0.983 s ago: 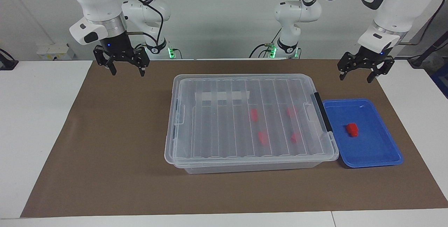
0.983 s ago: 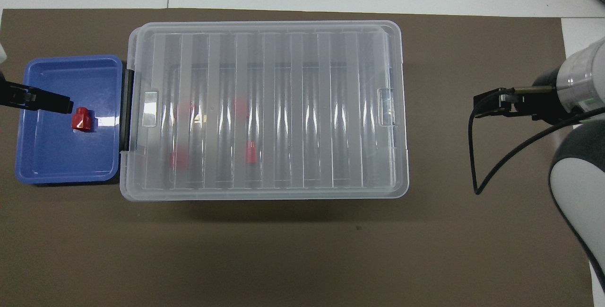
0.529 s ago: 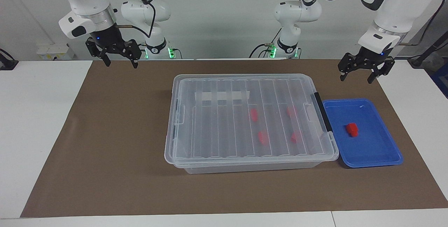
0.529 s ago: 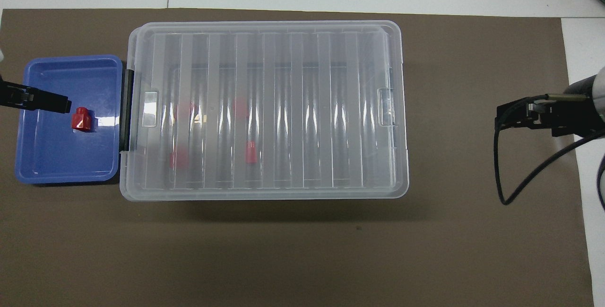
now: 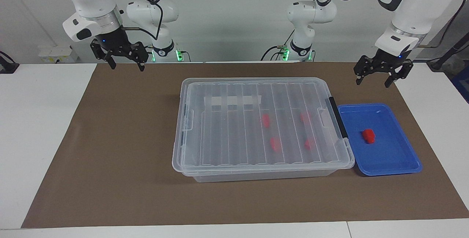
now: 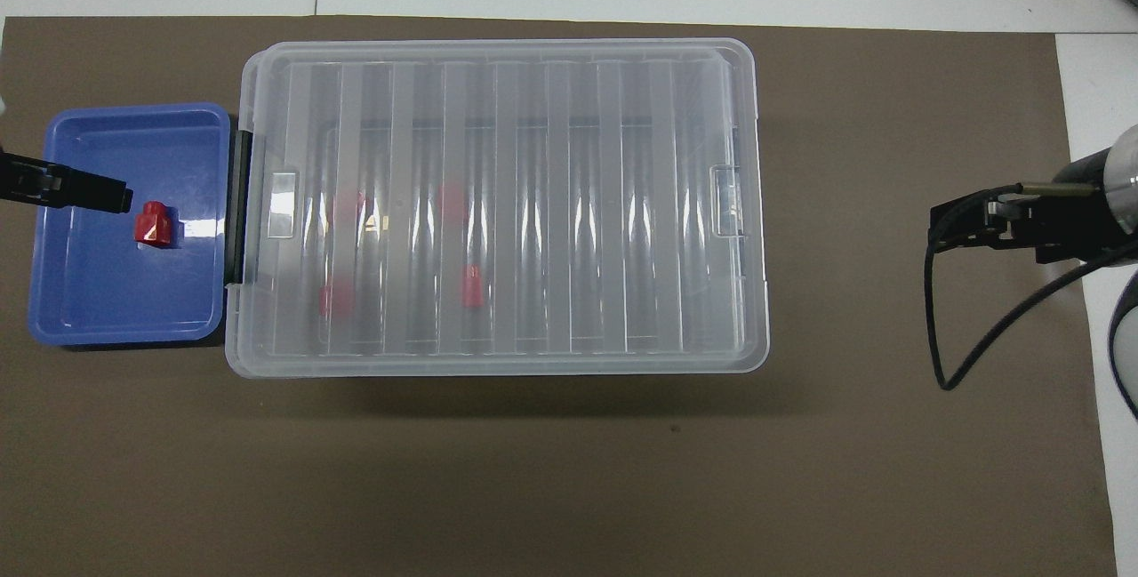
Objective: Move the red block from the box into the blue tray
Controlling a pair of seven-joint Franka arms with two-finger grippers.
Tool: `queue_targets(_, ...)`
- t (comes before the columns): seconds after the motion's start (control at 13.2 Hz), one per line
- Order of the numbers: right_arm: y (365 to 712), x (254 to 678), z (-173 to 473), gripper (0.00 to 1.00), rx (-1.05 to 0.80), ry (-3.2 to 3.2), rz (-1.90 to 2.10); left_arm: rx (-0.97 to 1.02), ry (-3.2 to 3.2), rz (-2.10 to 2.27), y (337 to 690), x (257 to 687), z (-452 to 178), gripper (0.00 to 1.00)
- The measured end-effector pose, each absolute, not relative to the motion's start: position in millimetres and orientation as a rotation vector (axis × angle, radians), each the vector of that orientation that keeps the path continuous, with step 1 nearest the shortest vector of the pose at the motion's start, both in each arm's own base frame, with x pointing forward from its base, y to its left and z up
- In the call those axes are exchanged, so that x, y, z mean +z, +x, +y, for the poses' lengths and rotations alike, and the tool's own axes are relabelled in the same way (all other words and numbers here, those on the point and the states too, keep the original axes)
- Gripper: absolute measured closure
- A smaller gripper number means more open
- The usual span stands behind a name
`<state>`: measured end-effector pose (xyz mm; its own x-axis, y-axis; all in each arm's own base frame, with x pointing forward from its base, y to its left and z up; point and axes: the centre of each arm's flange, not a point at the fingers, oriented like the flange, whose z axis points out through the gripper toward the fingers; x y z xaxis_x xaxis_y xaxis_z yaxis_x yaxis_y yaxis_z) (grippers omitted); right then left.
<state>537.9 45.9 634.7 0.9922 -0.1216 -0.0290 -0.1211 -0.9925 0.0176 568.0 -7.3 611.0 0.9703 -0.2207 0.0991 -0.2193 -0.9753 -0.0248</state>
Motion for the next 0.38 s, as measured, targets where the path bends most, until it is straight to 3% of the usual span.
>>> queue_targets(0.38, 537.9, 628.1, 41.5, 0.00, -0.070, 3.117, -0.202, -0.196, -3.102, 0.320, 569.5, 614.3, 2.9, 0.00)
